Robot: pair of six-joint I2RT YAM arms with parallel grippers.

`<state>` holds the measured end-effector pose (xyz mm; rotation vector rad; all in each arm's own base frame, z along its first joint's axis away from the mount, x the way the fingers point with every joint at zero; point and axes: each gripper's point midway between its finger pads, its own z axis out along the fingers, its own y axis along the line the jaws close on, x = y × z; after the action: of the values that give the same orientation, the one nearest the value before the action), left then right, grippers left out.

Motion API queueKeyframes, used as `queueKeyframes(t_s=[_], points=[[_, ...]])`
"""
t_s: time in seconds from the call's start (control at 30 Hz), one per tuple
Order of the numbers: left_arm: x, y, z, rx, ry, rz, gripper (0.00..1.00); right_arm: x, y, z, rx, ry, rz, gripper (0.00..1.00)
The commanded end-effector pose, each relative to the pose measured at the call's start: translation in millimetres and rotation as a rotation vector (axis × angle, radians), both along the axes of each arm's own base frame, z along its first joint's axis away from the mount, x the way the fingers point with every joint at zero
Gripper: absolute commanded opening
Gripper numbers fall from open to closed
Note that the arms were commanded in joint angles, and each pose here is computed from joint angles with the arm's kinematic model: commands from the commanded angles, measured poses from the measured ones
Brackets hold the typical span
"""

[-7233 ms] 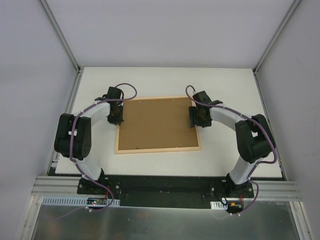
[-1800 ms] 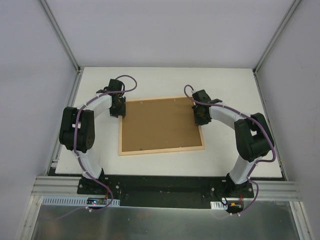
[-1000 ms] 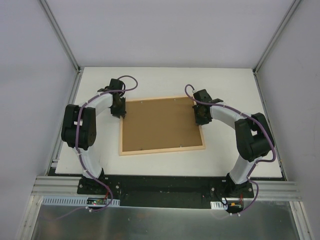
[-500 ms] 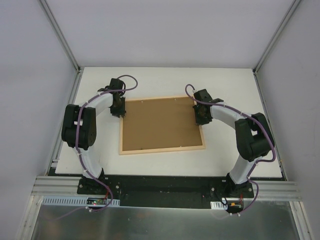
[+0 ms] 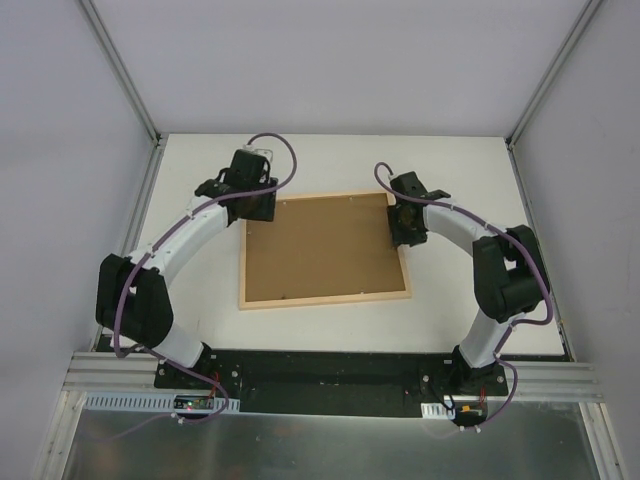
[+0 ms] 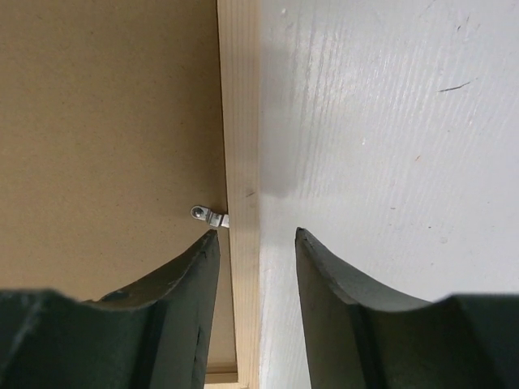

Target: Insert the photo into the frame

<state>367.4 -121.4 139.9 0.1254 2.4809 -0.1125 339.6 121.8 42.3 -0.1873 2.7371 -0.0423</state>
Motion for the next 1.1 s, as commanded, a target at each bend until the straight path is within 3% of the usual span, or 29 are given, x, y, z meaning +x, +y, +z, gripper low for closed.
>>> queueKeyframes(t_s=[0.0,0.2,0.47,0.6,0.7,1.07], points=[[-33,-29,5,0.036,-0.016,-0.069,0.49,-8,-3,9,0.003,0.016,-0.015,0.45],[-60,-68,22,0.022,-0.073,-0.169,0.49,-23,-7,-7,0.004,0.044,-0.023,0.43],[-96,-108,20,0.113,-0.152,-0.292,0.50,-27,-4,-14,0.003,0.069,-0.021,0.33],[-118,-137,19,0.147,-0.240,-0.380,0.54,-29,-2,-15,0.004,0.082,-0.021,0.18],[-132,-157,10,0.172,-0.298,-0.454,0.56,-31,-2,-13,-0.007,0.096,-0.028,0.00],[-191,-255,-15,0.306,-0.554,-0.821,0.65,-36,-9,48,-0.045,0.078,-0.087,0.00]])
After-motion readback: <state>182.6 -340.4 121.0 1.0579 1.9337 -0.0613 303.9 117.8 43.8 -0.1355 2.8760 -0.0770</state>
